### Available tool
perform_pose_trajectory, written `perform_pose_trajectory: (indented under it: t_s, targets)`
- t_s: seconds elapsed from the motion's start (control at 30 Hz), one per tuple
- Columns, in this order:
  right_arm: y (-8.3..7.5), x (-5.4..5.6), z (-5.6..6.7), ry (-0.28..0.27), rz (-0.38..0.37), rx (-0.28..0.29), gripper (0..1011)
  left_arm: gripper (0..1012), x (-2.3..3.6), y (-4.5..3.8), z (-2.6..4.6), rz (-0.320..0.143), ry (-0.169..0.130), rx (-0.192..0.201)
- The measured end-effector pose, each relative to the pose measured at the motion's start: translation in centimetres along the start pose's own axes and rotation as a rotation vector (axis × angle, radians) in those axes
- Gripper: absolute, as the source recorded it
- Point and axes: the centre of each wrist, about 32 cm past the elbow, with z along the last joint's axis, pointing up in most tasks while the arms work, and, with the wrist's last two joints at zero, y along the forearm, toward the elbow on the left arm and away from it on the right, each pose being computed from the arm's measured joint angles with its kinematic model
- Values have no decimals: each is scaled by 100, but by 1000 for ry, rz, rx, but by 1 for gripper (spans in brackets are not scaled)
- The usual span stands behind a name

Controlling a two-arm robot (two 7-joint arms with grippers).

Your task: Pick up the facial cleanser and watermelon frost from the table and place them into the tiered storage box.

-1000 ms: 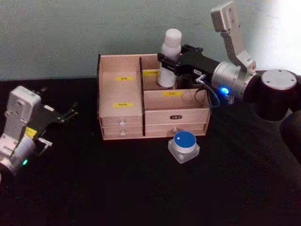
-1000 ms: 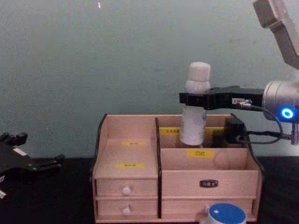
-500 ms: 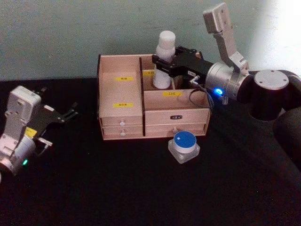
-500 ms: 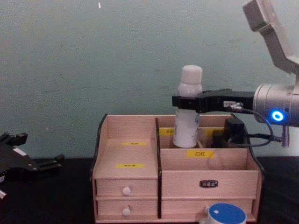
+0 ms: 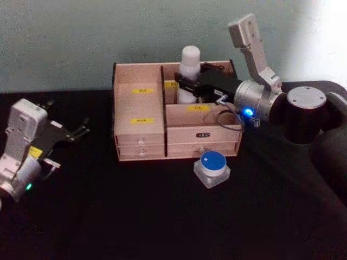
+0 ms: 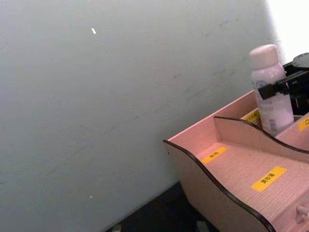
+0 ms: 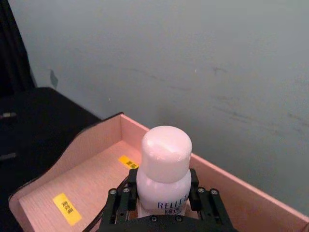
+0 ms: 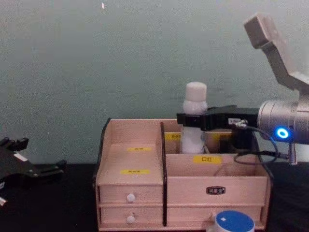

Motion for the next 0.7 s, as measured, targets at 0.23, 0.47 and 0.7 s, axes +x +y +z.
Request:
perform_pose_trajectory:
  t_s: [0.23, 0.47, 0.7]
  targets:
    - [12, -21, -74, 4, 5, -20, 591, 1001, 0, 0, 0, 0, 0, 0]
    - [22, -36, -110, 6, 4, -32, 591, 1001, 0, 0, 0, 0, 0, 0]
    - [21, -39, -118, 3, 2, -38, 591, 1001, 0, 0, 0, 0, 0, 0]
